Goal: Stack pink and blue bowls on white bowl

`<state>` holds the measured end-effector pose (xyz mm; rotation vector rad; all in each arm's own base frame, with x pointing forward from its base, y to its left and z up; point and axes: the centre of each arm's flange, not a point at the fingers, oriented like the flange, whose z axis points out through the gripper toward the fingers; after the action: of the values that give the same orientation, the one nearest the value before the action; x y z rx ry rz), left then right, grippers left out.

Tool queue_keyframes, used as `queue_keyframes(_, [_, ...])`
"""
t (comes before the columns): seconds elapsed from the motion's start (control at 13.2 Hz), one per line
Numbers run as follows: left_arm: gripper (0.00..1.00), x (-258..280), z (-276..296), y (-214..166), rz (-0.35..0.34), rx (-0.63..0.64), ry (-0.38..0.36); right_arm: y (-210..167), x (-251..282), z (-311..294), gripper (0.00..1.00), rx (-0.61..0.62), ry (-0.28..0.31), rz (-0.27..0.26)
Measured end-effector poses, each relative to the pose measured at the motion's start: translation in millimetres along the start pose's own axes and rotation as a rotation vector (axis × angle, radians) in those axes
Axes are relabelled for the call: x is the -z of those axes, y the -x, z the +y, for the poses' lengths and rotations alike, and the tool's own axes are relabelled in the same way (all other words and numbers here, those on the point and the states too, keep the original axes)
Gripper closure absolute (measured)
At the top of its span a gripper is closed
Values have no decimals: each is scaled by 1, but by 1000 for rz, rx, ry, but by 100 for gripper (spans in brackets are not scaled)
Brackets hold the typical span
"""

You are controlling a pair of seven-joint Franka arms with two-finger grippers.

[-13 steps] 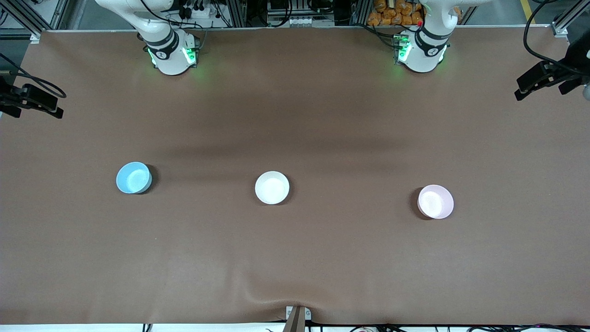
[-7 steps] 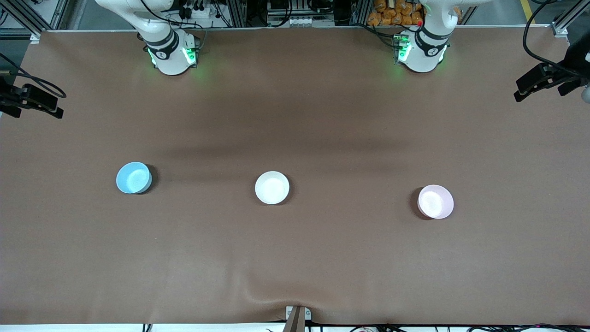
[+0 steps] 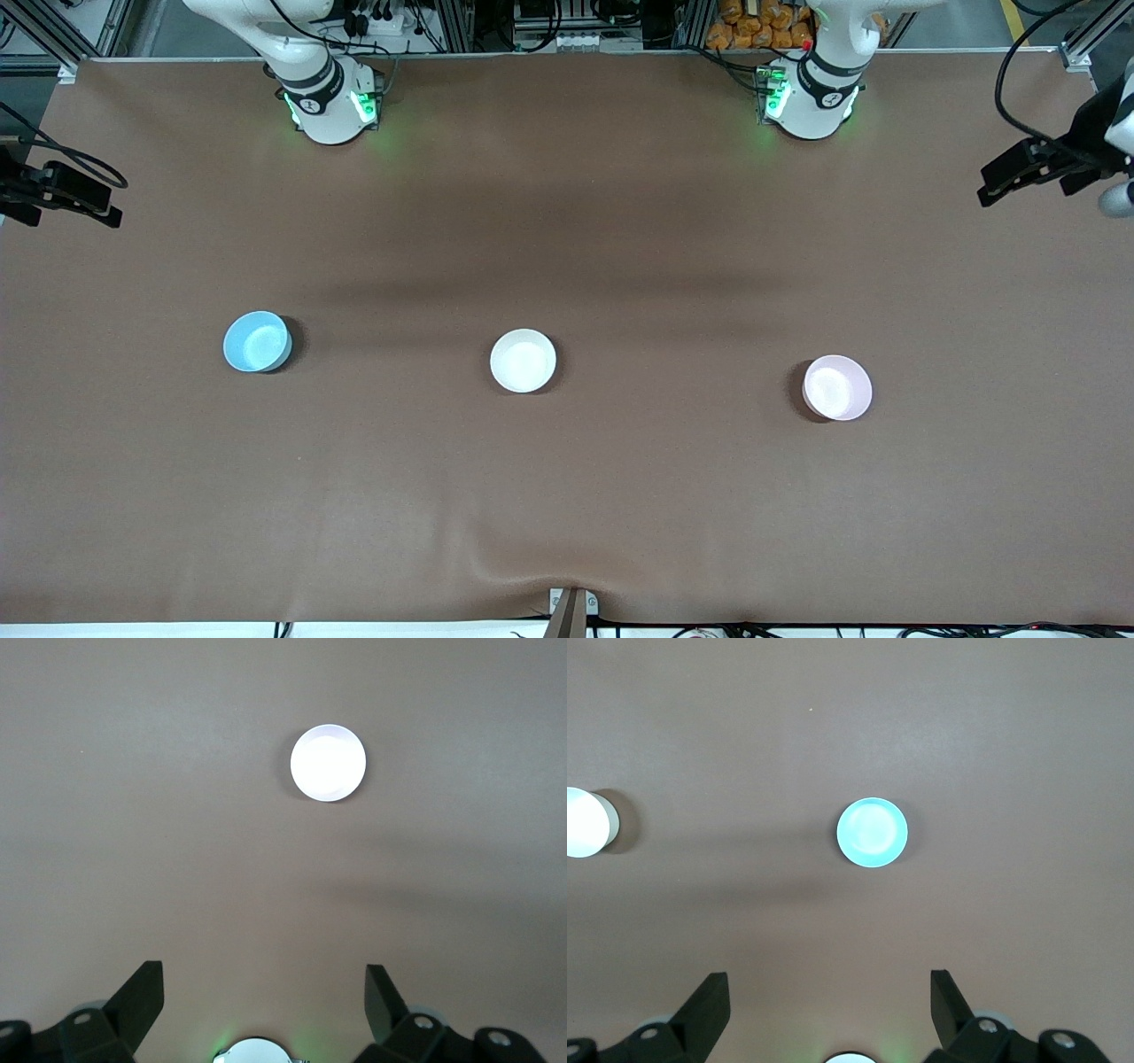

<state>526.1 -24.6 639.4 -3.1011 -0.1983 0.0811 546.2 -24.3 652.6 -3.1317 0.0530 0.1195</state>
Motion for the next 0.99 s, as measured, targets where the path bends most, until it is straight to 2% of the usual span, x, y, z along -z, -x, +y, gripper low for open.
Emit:
queue_keyframes(0.46, [0,-62,3,-21,20,0,5,0,0,0,0,0,0,0])
queue_keyframes(0.99, [0,-149,-5,-55,-57,21,1,0,0,0,0,0,0,0])
